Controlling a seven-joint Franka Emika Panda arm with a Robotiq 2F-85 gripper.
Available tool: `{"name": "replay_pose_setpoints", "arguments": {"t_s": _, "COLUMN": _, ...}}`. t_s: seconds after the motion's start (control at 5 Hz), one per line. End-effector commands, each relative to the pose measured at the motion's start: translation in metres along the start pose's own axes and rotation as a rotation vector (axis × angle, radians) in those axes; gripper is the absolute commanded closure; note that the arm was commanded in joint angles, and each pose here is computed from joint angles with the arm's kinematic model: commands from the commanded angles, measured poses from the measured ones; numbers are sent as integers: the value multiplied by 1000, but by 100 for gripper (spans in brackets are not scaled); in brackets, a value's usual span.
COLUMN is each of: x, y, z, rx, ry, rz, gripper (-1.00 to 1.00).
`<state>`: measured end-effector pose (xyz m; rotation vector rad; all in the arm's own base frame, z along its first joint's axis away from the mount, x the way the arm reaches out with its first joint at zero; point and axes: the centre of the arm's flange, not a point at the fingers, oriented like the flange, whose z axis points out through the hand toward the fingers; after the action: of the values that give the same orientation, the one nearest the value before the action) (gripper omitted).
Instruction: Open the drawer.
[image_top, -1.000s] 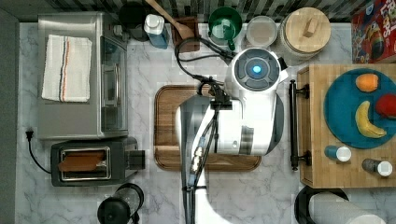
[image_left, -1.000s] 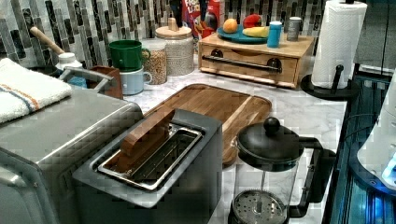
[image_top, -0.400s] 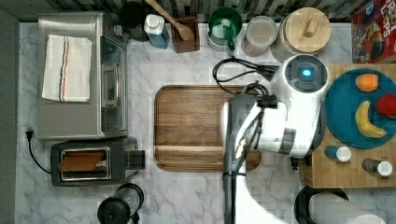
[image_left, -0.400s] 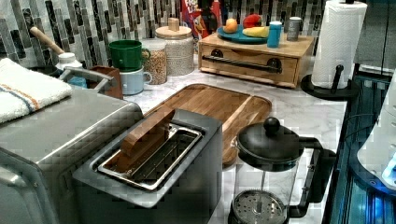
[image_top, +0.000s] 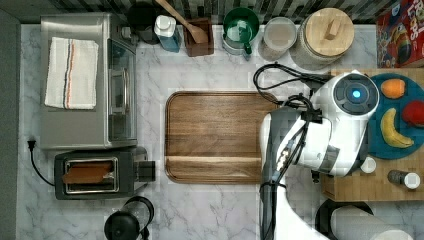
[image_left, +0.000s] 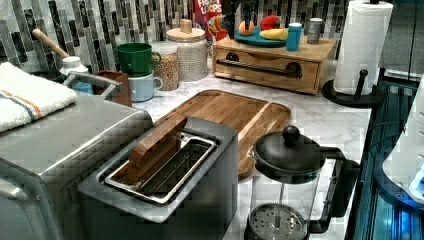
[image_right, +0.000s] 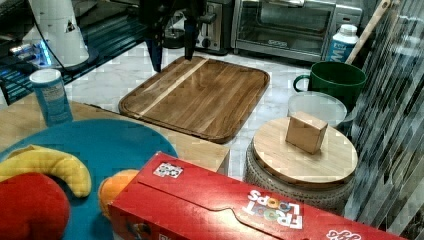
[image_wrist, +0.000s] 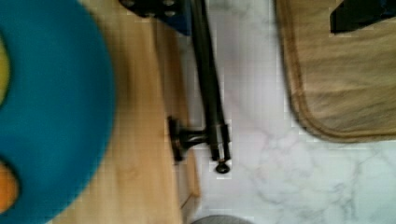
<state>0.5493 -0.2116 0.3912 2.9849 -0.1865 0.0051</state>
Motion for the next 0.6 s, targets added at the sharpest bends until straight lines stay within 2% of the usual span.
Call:
{"name": "replay_pose_setpoints", "arguments": {"t_s": 0.2, "x": 6, "y": -24, "z": 27, "rx": -7, "ry": 60, "rz": -145, "gripper": -100}}
{"name": "replay_pose_setpoints", "arguments": {"t_s": 0.4, "x": 5, "y": -23, "z": 49, "rx": -11, "ry": 62, "rz": -135, "gripper": -100}}
{"name": "replay_pose_setpoints", "arguments": {"t_s": 0.6, "x": -3, "y": -22, "z": 78, "rx": -6, "ry": 106, "rz": -102, "gripper": -100}}
